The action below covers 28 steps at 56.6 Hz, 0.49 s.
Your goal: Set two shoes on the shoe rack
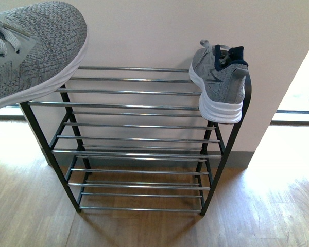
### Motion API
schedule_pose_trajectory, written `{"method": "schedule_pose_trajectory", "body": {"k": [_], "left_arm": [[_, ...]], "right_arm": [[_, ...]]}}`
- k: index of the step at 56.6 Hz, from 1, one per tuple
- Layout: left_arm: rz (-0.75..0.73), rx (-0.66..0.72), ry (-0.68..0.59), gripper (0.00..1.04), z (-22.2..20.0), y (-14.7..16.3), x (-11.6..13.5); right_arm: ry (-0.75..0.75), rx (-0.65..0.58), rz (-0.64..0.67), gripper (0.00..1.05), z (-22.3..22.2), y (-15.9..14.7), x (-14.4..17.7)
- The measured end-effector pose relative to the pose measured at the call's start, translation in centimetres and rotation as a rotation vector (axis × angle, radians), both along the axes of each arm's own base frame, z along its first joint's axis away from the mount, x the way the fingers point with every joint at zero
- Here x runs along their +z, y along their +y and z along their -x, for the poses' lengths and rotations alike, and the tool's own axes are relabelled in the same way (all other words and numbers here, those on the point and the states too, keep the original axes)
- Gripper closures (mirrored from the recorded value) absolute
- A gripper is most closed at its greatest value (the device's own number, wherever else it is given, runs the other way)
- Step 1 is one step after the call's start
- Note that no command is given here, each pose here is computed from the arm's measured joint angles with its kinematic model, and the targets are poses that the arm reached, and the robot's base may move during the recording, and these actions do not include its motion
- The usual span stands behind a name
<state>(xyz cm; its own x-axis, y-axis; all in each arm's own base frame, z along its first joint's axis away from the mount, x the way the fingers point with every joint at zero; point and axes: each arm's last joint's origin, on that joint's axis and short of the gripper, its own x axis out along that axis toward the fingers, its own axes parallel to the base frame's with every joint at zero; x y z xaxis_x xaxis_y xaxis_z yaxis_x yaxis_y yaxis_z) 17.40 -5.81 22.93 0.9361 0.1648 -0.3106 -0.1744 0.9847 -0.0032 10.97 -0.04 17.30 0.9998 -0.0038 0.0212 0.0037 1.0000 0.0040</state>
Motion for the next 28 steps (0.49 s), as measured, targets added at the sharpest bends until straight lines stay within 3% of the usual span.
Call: {"method": "schedule_pose_trajectory", "body": {"k": [28], "left_arm": [[0.0, 0.0, 0.0, 1.03, 0.0, 0.0, 0.0]], "right_arm": [[0.005, 0.0, 0.0, 1.03, 1.3, 0.0, -0.3]]}}
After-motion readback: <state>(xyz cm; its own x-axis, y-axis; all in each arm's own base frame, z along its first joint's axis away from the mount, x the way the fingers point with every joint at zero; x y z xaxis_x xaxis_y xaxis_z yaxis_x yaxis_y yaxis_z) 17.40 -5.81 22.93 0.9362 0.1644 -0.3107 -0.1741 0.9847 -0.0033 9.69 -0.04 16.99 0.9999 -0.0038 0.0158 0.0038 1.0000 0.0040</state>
